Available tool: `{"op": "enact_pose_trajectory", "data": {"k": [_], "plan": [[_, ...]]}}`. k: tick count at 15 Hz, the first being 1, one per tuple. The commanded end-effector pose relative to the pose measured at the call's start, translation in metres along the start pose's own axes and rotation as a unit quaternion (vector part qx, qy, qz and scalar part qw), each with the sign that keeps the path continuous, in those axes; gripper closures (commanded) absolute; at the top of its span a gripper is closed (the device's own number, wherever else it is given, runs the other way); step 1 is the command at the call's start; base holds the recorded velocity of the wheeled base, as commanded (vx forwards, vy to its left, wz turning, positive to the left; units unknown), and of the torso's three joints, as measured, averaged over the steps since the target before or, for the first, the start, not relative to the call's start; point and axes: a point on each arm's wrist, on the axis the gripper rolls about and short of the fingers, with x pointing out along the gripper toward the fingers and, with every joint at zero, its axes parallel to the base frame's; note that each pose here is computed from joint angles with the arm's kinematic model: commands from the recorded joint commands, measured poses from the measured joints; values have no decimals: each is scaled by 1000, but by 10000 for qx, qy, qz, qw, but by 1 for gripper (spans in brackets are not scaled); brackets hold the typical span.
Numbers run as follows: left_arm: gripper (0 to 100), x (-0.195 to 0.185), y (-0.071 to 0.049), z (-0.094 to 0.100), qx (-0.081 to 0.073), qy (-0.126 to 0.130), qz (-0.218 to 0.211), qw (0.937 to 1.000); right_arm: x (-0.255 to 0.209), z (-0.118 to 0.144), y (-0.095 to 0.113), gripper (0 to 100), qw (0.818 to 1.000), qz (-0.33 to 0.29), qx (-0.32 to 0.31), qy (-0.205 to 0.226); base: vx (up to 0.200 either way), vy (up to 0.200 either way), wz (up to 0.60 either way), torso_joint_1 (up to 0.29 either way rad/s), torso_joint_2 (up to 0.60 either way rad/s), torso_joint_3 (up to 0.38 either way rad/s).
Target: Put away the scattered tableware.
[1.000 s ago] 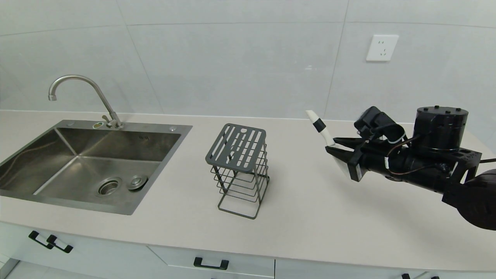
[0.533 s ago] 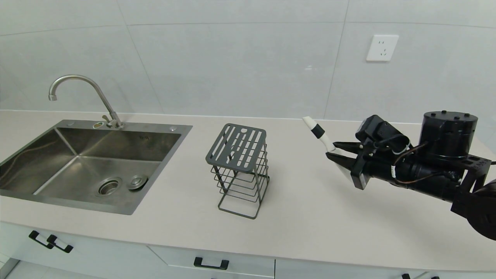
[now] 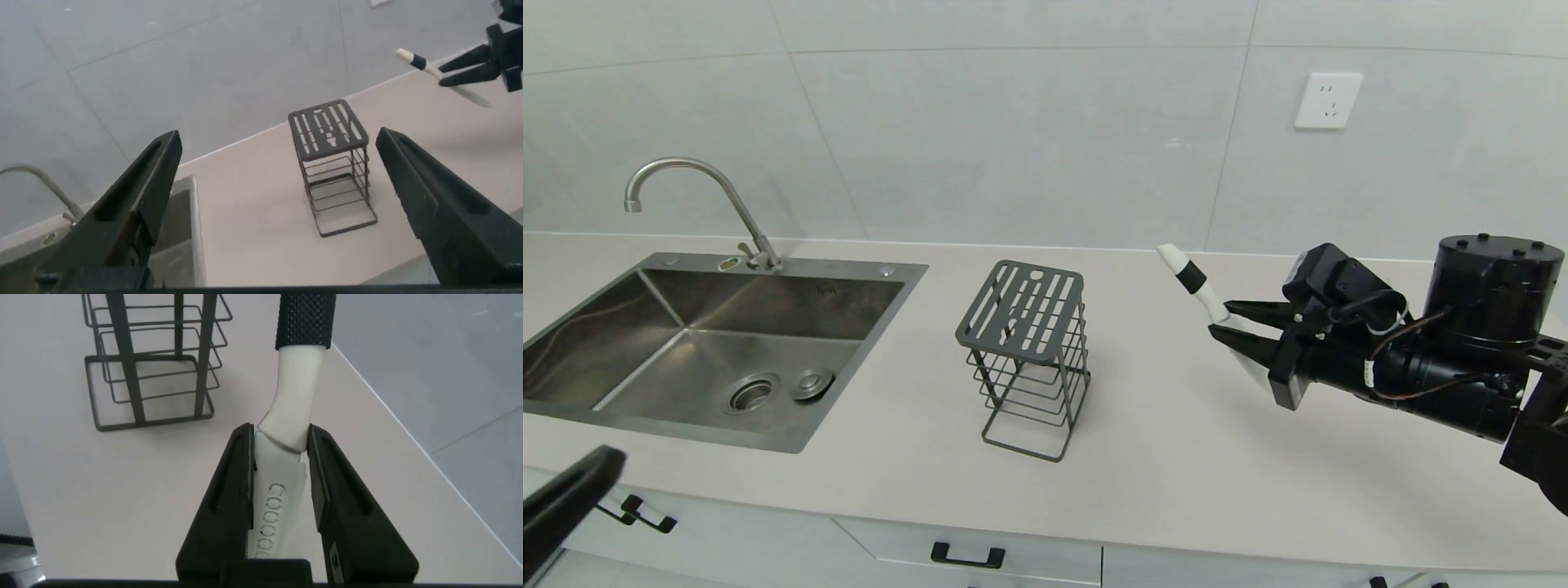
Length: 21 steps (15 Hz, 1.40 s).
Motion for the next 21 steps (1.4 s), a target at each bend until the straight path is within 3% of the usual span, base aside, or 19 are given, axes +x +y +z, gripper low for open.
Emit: {"op": "enact_pose_trajectory", "data": {"k": [1,5,6,8,10,11,12,13,16,17,21], "plan": [[0,37,7,-24,-487,288,-971,9937,1,6,6,100,9999,88,-30,-125,0,0,0,0,0,0],[0,57,6,-41,-787,599,-1358,9858,-4,12,10,100,9996,127,-58,-235,0,0,0,0,0,0],[0,69,0,-44,-856,510,-1817,9783,-5,14,9,100,9996,101,-68,-262,0,0,0,0,0,0],[0,88,-12,-47,-787,193,-2657,9606,-7,17,9,100,9994,87,-83,-314,0,0,0,0,0,0],[0,119,-13,-53,-731,-171,-3322,9402,-10,23,12,100,9989,122,-110,-430,0,0,0,0,0,0],[0,136,-11,-55,-559,-529,-3610,9294,-11,26,13,100,9987,125,-123,-484,0,0,0,0,0,0],[0,152,-8,-58,-403,-792,-3746,9229,-12,28,13,100,9985,122,-124,-517,0,0,0,0,0,0],[0,172,-6,-66,-247,-1075,-3718,9218,-15,31,12,100,9983,91,-131,-567,0,0,0,0,0,0],[0,184,-15,-70,-509,-1221,-3803,9154,-26,34,13,100,9978,41,-139,-649,0,0,0,0,0,0],[0,193,-22,-65,-700,-1313,-3768,9143,-35,35,14,100,9976,16,-133,-677,0,0,0,0,0,0],[0,223,-48,-58,-1000,-1474,-3863,9050,-38,38,13,100,9972,-7,-125,-732,0,0,0,0,0,0]]}}
